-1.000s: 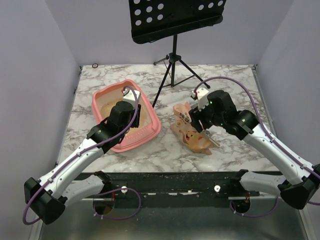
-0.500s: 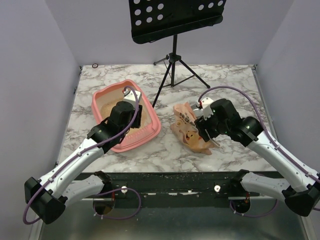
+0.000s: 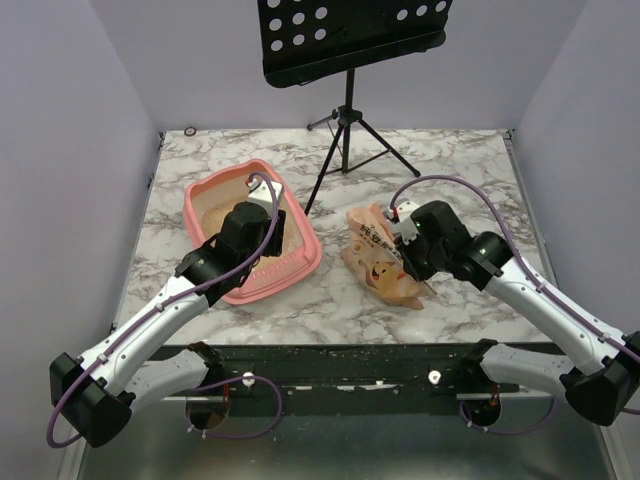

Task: Fill the litter box with clean litter

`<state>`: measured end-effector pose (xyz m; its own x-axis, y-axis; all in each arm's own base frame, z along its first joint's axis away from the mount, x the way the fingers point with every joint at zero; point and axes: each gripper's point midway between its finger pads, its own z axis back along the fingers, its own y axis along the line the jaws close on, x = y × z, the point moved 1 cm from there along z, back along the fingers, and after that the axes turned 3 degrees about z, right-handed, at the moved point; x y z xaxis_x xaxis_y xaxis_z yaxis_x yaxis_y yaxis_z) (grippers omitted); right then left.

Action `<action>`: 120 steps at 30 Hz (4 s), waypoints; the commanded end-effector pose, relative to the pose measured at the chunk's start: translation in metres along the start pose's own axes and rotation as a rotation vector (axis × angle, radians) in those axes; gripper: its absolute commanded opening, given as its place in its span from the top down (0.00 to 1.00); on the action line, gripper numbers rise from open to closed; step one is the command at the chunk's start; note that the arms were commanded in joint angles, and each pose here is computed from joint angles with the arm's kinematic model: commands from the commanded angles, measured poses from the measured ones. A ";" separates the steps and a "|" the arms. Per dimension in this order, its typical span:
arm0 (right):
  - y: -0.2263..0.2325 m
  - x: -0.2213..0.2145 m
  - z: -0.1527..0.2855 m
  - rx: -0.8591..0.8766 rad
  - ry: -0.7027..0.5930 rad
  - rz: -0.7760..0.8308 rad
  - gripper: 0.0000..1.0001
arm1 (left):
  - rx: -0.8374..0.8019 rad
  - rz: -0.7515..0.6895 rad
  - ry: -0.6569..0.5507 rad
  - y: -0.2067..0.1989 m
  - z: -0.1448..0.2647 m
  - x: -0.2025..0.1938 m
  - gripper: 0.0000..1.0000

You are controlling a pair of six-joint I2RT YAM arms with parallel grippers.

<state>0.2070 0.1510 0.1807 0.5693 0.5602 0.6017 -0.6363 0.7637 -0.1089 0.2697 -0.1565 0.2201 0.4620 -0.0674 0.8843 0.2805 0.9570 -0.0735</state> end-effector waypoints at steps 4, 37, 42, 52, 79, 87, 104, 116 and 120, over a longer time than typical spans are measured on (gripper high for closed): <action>-0.017 -0.005 0.002 -0.121 0.045 -0.044 0.99 | -0.020 0.006 0.003 -0.003 -0.001 -0.002 0.47; -0.156 -0.055 -0.032 -0.583 -0.177 -0.894 0.99 | -0.123 0.044 0.032 -0.023 -0.002 -0.005 0.46; -0.156 -0.071 -0.053 -0.575 -0.150 -0.957 0.90 | -0.133 0.043 0.047 -0.027 -0.006 -0.007 0.46; -0.163 -0.081 -0.073 -0.583 -0.143 -1.017 0.56 | -0.189 0.036 0.084 -0.046 -0.025 0.003 0.45; -0.134 -0.040 -0.011 -0.392 -0.414 -0.923 0.32 | -0.731 -0.079 0.357 -0.143 -0.136 0.095 0.19; -0.123 -0.040 -0.012 -0.335 -0.432 -0.905 0.31 | -0.880 0.058 0.500 -0.135 -0.162 0.054 0.19; -0.116 -0.037 -0.019 -0.281 -0.435 -0.899 0.31 | -0.971 0.106 0.542 -0.155 -0.160 0.024 0.19; -0.111 -0.027 -0.020 -0.223 -0.455 -0.874 0.31 | -1.196 0.168 0.451 -0.176 -0.136 0.047 0.19; -0.104 -0.002 -0.012 -0.129 -0.526 -0.815 0.31 | -1.305 0.174 0.430 -0.185 -0.122 0.049 0.19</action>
<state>0.2717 0.0562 0.1609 0.5084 -0.3767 0.7743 0.0690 0.9142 0.3995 0.3667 -0.3599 0.1735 0.7885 -0.2924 0.5412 0.6087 0.2444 -0.7548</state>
